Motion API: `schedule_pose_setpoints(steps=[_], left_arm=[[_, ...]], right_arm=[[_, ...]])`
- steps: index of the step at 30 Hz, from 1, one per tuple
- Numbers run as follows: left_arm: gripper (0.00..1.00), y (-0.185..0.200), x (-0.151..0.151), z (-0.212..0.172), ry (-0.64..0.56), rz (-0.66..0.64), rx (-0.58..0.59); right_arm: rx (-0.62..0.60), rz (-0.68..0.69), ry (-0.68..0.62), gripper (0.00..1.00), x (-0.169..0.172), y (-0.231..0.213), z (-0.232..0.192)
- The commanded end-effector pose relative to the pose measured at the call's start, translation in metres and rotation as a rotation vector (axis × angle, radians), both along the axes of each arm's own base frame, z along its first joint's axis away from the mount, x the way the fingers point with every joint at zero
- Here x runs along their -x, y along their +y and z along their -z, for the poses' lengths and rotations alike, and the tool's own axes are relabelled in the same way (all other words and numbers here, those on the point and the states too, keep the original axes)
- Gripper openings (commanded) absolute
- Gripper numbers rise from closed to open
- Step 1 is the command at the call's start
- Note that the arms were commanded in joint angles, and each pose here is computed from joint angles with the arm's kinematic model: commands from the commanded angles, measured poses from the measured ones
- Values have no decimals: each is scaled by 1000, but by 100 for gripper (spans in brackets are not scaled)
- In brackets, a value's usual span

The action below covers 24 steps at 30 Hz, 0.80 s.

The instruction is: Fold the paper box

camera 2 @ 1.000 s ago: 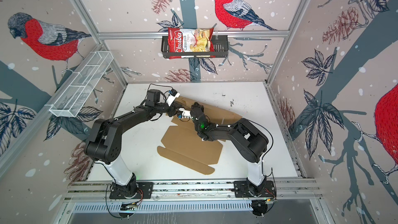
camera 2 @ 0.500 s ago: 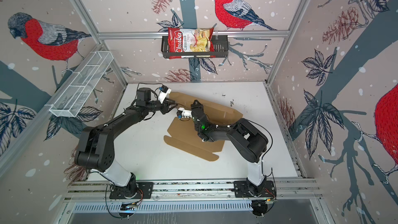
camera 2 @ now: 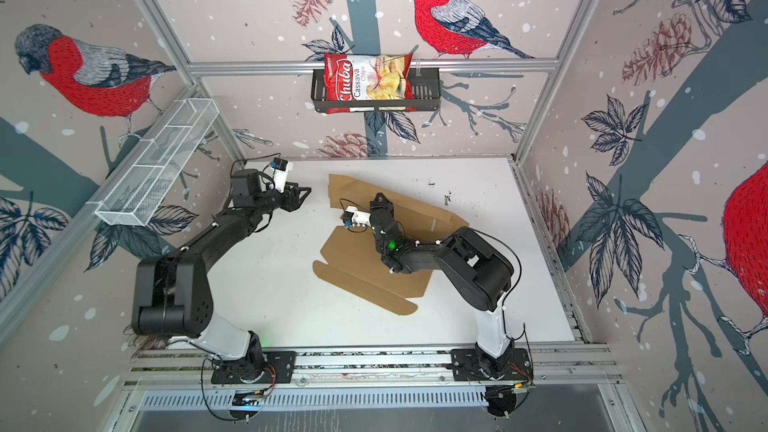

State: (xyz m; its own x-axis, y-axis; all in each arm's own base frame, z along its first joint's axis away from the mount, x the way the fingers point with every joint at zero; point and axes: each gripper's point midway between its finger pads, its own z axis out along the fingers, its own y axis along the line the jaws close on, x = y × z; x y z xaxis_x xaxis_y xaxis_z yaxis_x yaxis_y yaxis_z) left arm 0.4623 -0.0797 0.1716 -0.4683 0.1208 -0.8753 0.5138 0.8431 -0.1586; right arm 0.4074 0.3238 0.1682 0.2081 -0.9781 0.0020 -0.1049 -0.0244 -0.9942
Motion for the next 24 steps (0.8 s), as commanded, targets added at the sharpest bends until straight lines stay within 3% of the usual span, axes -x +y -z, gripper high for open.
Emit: schedule_pose_setpoints(steps=[1,10,18,24], left_arm=[[59,-1,-11,24,57,97,-36],[64,-47,-23,44,76,377,-18],[61,-70,-17,65,99,468,-16],[58,-74,-32,68,64,462,-25]], right_arm=[[46,-43,76,0,6,3,20],[27,-50,80,0,4,-1,15],[22,-58,79,0,4,0,14],[18,-64,79,0,5,0,13]])
